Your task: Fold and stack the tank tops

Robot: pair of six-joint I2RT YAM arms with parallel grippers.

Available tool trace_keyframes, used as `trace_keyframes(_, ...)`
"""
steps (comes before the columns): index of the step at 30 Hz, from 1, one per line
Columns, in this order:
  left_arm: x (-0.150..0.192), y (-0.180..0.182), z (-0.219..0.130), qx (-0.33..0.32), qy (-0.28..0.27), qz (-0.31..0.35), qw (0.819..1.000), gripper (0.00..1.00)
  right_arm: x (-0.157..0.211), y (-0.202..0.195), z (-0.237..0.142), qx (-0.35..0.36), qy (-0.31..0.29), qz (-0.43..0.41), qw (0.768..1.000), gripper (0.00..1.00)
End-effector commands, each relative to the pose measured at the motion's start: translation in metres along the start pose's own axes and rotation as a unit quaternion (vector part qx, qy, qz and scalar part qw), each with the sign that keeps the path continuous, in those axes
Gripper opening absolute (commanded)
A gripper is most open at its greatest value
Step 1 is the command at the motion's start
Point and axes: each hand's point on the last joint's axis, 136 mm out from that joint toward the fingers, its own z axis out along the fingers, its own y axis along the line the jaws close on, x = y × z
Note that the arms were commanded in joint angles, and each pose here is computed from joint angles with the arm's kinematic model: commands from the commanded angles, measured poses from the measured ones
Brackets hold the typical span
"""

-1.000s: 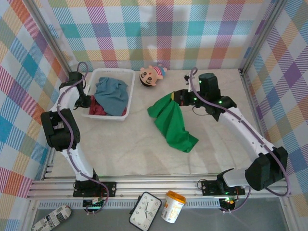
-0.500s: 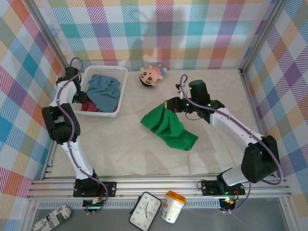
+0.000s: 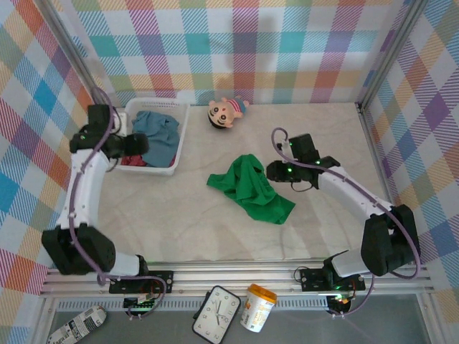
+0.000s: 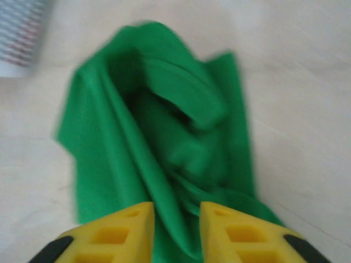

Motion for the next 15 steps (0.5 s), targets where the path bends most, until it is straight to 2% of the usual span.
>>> trace_keyframes(1,0.057,-0.052,0.004,0.078,0.07,-0.025,0.994,0.83,0.016,-0.019,-0.017,0.038,0.003,-0.008,0.999,0.35)
trace_keyframes(4,0.092,-0.095,0.005,0.125,0.086,-0.028,0.988,0.83,0.038,-0.014,-0.021,0.009,0.006,-0.006,1.0,0.45)
trace_keyframes(8,0.13,-0.135,0.026,0.159,0.102,-0.035,0.981,0.82,0.066,-0.004,-0.008,-0.045,0.022,0.017,0.999,0.53)
trace_keyframes(11,0.146,-0.155,0.05,0.159,0.116,-0.02,0.98,0.81,0.074,0.003,0.007,-0.057,0.021,0.001,0.998,0.59)
trace_keyframes(15,0.145,-0.181,0.079,0.165,0.118,-0.003,0.979,0.79,0.067,0.019,0.02,-0.083,0.008,-0.026,0.996,0.64)
